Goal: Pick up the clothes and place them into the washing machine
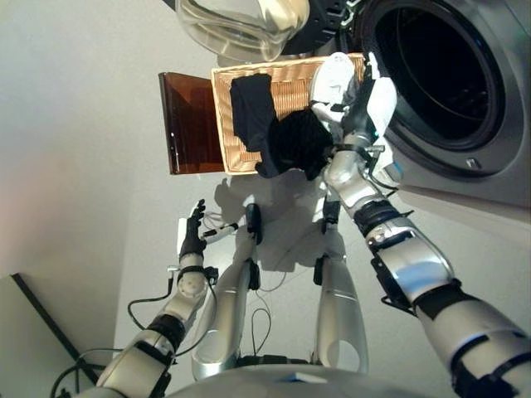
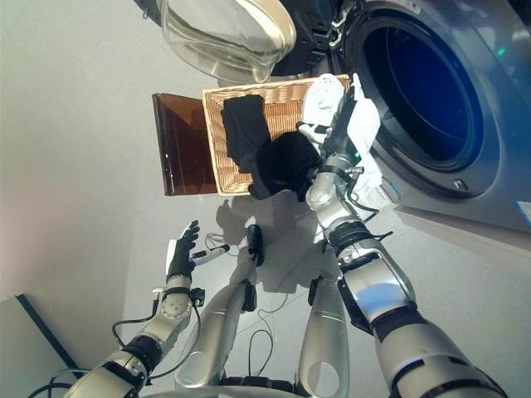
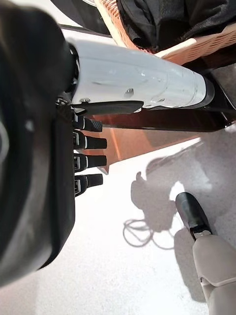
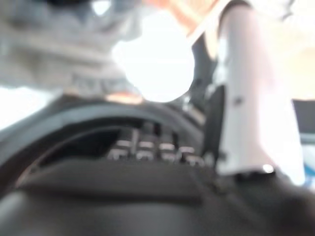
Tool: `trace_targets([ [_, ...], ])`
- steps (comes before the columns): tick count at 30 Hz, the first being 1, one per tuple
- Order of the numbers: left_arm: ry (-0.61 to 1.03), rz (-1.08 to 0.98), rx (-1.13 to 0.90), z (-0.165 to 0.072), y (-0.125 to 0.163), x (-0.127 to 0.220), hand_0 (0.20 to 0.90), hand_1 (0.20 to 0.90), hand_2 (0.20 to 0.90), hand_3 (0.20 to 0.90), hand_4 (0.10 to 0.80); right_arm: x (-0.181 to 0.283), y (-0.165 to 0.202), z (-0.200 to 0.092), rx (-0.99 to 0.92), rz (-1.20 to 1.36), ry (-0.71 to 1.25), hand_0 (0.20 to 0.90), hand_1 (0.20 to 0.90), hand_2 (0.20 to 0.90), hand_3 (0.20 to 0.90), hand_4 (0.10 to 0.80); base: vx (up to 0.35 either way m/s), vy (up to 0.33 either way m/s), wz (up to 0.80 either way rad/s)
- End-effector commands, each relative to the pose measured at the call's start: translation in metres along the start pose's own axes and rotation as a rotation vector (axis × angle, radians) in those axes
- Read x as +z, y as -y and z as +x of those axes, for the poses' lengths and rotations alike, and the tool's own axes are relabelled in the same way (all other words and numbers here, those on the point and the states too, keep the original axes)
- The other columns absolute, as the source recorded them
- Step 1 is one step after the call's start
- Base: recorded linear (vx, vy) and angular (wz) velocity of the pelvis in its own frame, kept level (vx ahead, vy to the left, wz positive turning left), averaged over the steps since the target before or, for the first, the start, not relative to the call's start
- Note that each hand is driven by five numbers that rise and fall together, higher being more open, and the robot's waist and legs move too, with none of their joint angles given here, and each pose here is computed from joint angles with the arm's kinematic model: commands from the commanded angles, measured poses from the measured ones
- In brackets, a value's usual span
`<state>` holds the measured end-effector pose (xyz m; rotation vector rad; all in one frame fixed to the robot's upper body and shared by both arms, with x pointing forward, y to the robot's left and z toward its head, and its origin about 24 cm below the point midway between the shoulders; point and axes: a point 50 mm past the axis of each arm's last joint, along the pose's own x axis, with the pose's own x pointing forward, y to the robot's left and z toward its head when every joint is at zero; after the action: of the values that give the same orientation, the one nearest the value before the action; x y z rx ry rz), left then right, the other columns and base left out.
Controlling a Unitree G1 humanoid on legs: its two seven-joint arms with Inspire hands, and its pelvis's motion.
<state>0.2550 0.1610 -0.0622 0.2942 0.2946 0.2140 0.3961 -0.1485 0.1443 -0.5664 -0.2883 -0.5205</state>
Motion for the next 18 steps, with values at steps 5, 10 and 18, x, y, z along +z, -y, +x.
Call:
trace_targets([
  [5,0.056,-0.011,0.059,-0.004,-0.018,-0.001,0.900,0.900,0.900,0.900,0.800,0.038,0.002,0.013,-0.011,0.102,0.133,0.900,0.900,0.900,0.900,0.800,-0.001,0.000,0.01],
  [10,0.080,-0.023,0.050,-0.004,-0.020,0.003,0.900,0.900,0.900,0.900,0.800,0.040,0.006,0.020,-0.032,0.088,0.122,0.900,0.900,0.900,0.900,0.800,-0.006,0.001,0.04],
  [18,0.106,-0.034,0.044,-0.005,-0.023,0.007,0.900,0.900,0.900,0.900,0.800,0.045,0.019,0.036,-0.084,0.046,0.103,0.900,0.900,0.900,0.900,0.800,-0.003,0.002,0.01],
])
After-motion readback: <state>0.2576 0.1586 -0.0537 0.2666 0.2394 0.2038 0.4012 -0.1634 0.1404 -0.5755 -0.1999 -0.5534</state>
